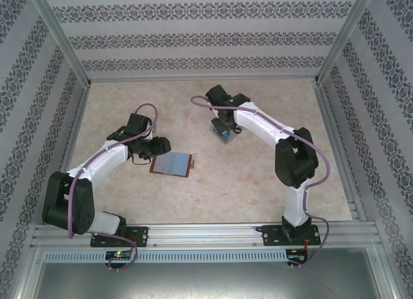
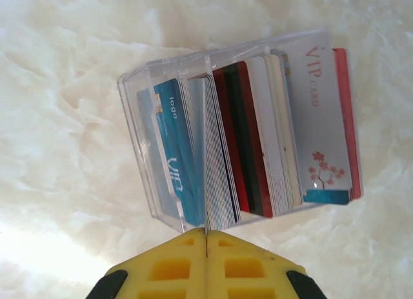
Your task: Put the credit cards into the card holder
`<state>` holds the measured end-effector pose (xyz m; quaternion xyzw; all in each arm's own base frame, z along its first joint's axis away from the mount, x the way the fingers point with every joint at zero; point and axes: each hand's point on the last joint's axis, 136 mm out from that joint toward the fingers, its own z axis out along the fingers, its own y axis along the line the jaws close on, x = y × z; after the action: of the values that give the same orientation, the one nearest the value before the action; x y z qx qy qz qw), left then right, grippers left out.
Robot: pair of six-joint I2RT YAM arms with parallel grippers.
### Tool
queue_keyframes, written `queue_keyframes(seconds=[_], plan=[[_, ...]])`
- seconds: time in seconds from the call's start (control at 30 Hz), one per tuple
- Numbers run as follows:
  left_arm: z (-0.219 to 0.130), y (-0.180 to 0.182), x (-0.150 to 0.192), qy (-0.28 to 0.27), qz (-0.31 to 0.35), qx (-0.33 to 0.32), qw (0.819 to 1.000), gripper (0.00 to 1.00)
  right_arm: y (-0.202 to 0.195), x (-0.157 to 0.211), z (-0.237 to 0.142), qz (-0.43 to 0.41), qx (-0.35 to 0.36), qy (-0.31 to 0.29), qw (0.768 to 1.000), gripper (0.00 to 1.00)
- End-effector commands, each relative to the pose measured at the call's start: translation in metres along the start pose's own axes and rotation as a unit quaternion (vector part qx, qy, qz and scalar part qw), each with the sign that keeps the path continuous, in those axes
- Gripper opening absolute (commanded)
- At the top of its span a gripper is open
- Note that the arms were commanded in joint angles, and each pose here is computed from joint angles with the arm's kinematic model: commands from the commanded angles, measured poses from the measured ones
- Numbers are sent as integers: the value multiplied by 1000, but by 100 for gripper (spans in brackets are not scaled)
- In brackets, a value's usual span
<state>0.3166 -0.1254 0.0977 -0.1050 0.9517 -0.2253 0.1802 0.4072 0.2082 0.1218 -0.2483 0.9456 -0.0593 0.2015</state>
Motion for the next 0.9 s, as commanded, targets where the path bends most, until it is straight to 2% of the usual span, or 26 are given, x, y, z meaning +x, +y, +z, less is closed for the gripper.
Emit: queue_keyframes(seconds=[0.0, 0.13, 0.27, 0.33, 0.47, 0.57, 0.63, 0.77, 0.87], plan=[[-3, -4, -3, 6, 3, 2, 1000, 57, 10, 8, -15, 36, -59, -5, 998, 1], [1, 8, 4, 20, -10, -8, 1000, 61, 32, 14, -29, 87, -126, -24, 988, 2], [12, 23, 17, 46, -28, -24, 998, 63, 71, 17, -40, 147, -191, -53, 969, 1], [20, 30, 22, 58, -31, -34, 997, 65, 97, 17, -46, 188, -255, -66, 946, 2], [30, 35, 26, 67, -39, -31, 997, 65, 145, 14, -63, 267, -378, -86, 882, 2], [32, 35, 25, 63, -39, -24, 997, 64, 182, 15, -64, 282, -433, -74, 853, 4], [31, 36, 26, 62, -39, -23, 997, 62, 204, 14, -58, 285, -454, -66, 842, 5], [31, 51, 28, 61, -59, -45, 995, 43, 236, 8, -42, 302, -492, -47, 815, 4], [33, 62, 28, 62, -82, -47, 994, 36, 241, 12, -21, 326, -488, -27, 810, 4]])
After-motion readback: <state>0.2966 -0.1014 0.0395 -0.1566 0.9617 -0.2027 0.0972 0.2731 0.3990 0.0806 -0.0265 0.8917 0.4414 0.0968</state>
